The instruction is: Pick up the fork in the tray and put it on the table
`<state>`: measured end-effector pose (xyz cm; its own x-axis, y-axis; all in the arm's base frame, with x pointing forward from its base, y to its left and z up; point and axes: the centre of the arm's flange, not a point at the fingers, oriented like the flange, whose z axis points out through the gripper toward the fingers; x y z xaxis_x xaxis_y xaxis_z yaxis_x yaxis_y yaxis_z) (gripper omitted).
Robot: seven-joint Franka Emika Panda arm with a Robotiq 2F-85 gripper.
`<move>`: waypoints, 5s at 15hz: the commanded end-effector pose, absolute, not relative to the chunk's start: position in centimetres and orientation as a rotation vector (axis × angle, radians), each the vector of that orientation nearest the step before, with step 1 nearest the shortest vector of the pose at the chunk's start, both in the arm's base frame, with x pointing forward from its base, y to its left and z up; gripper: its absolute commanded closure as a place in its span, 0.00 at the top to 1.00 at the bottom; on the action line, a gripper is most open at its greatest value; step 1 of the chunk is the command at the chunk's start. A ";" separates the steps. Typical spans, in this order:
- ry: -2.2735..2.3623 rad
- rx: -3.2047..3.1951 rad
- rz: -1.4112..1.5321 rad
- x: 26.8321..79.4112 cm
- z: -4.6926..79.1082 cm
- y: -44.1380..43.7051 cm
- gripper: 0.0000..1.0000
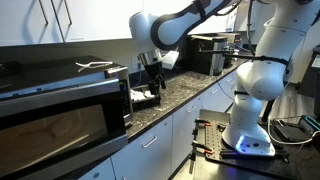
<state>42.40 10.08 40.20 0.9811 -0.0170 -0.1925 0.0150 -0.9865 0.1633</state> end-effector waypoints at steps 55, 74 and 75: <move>-1.780 2.546 0.016 54.5 31.9 -21.4 0.49; -1.696 2.528 -0.020 61.1 26.8 -21.3 0.23; -1.693 2.528 -0.019 61.3 26.7 -21.3 0.25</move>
<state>59.90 -21.26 26.54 0.3987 -0.9159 0.0469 -0.9153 -0.3943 0.0817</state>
